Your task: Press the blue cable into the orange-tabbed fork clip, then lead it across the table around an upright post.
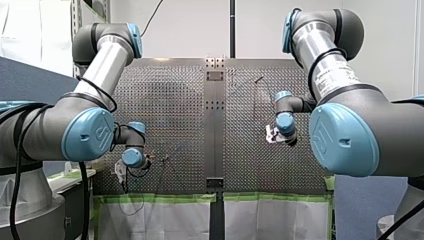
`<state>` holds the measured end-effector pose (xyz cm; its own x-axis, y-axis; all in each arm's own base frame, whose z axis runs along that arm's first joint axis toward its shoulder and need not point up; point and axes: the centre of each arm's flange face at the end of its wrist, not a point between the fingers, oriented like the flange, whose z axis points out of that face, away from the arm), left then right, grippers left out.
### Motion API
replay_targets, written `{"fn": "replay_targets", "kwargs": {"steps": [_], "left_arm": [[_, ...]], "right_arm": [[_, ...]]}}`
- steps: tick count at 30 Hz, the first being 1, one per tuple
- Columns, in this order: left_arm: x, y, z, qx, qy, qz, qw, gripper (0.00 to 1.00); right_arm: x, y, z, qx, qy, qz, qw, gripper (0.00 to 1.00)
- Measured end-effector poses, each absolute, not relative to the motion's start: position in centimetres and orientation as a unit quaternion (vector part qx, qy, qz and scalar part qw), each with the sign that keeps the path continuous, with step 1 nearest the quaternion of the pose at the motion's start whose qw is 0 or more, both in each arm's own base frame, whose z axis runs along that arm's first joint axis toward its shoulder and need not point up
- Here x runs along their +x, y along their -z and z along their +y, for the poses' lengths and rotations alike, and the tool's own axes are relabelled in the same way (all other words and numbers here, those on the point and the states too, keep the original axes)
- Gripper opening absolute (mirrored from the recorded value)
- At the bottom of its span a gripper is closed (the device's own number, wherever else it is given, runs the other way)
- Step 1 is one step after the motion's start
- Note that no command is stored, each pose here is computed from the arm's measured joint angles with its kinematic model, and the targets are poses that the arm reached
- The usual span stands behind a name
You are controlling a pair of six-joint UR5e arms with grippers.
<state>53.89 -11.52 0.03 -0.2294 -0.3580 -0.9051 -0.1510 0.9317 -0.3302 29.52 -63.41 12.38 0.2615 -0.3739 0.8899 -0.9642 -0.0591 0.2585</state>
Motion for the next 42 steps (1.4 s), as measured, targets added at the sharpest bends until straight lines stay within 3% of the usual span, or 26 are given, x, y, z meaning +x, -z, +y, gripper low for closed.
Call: {"fn": "replay_targets", "kwargs": {"steps": [17, 42], "left_arm": [[53.9, 0.0, -11.5, -0.162, 0.085, 0.78, 0.599, 0.82], [53.9, 0.0, -11.6, -0.157, 0.084, 0.781, 0.599, 0.82]], "right_arm": [[28.4, -2.4, -63.4, 0.673, -0.32, -0.504, 0.437, 0.0], [23.7, 11.4, -63.1, 0.669, -0.309, -0.523, 0.429, 0.0]]}}
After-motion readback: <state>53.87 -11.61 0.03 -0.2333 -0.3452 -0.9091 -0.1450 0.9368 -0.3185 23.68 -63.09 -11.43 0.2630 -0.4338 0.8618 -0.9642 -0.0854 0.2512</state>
